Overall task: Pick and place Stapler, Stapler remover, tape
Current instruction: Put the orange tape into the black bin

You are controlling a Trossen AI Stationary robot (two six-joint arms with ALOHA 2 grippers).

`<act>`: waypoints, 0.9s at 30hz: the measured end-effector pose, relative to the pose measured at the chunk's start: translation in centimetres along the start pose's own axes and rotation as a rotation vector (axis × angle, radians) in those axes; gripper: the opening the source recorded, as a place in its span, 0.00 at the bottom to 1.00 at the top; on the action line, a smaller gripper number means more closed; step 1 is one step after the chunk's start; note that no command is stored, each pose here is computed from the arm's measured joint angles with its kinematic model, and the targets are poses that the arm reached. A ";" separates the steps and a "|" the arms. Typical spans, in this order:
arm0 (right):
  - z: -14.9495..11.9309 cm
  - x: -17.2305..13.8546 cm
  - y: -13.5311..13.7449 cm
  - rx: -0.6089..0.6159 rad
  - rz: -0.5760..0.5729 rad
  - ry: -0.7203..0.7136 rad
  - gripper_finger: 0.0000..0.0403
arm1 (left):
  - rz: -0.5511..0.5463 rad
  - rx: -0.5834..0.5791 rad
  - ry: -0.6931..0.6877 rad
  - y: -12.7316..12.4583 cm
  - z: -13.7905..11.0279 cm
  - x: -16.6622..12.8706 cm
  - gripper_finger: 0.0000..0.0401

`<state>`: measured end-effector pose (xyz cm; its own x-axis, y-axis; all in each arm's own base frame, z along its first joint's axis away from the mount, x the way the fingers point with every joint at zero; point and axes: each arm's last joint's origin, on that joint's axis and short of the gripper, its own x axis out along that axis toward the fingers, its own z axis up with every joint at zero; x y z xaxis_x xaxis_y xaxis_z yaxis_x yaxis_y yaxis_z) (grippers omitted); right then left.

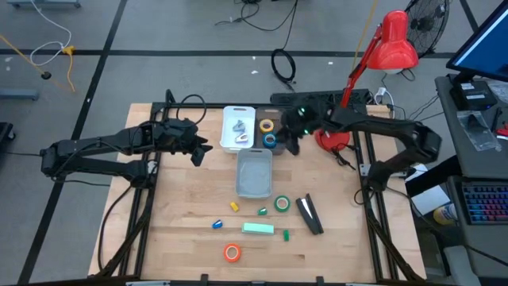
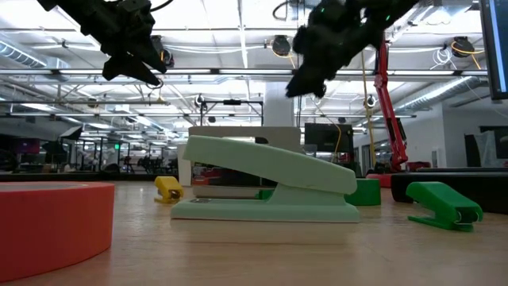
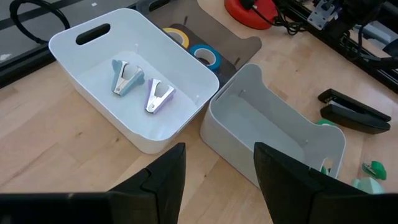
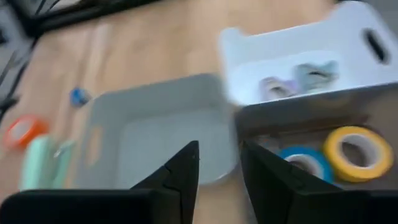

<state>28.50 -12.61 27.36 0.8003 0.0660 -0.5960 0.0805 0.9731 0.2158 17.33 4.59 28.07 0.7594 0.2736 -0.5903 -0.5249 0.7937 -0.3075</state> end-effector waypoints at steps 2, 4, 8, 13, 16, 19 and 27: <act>-0.1 -0.9 1.9 -0.053 0.037 0.033 0.27 | 0.000 0.000 0.000 0.0 0.0 0.0 0.48; -0.4 -1.5 3.7 -0.087 0.078 0.072 0.26 | 0.000 0.000 0.000 0.0 0.0 0.0 0.48; -0.9 -1.9 7.0 -0.146 0.161 0.122 0.24 | 0.000 0.000 0.000 0.0 0.0 0.0 0.48; -1.5 -1.3 10.1 -0.208 0.245 0.166 0.23 | -0.001 -0.033 0.000 0.0 0.0 0.0 0.48; -1.7 -0.9 11.3 -0.238 0.279 0.171 0.22 | -0.001 -0.068 0.000 0.0 0.0 0.0 0.48; -2.0 -0.8 12.2 -0.252 0.301 0.186 0.22 | -0.001 -0.082 0.000 0.0 0.0 0.0 0.48; -2.4 -0.4 13.7 -0.205 0.333 0.216 0.22 | 0.000 -0.078 0.000 0.0 0.0 0.0 0.48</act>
<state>27.87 1.26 28.73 0.6186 0.4067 -0.6723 -0.2974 0.9132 0.2787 17.33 4.59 28.07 0.7595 0.2732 -0.5903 -0.5531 0.7488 -0.3651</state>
